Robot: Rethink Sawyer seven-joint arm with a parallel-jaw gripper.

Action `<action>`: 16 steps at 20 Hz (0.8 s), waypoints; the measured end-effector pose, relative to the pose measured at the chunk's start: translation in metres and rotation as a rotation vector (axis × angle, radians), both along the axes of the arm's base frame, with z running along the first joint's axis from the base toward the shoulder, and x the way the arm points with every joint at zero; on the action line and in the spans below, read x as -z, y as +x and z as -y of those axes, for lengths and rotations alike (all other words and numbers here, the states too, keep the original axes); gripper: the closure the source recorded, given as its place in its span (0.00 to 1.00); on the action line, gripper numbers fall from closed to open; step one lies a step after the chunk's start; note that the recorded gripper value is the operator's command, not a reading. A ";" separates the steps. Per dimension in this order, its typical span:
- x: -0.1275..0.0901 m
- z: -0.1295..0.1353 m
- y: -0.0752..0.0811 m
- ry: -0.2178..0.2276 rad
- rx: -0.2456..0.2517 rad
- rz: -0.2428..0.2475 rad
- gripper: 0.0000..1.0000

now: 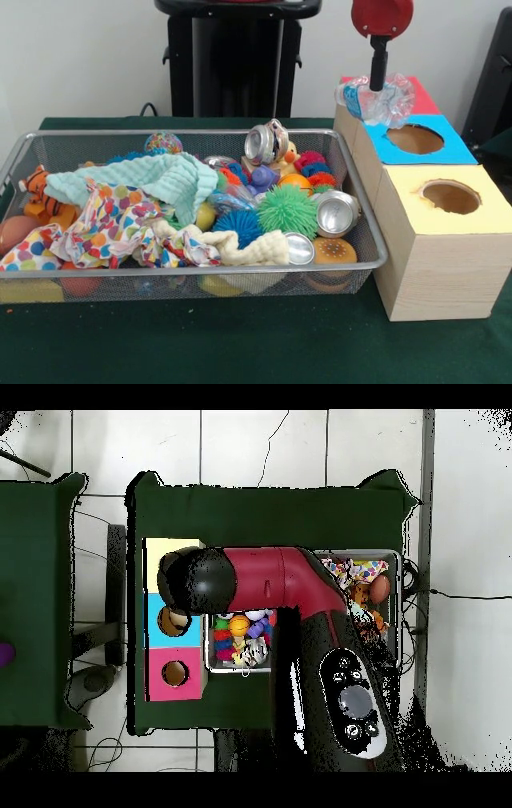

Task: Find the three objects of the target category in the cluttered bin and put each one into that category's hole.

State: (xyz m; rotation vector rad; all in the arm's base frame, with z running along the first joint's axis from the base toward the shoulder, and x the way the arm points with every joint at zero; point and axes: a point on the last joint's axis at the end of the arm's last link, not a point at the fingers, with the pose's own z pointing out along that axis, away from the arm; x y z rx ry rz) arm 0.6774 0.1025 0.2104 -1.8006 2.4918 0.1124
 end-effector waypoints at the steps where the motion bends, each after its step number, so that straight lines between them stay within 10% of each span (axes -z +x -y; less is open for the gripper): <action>1: 0.000 0.000 0.000 0.001 0.002 0.001 1.00; 16: 0.006 -0.004 -0.006 -0.002 0.030 0.015 1.00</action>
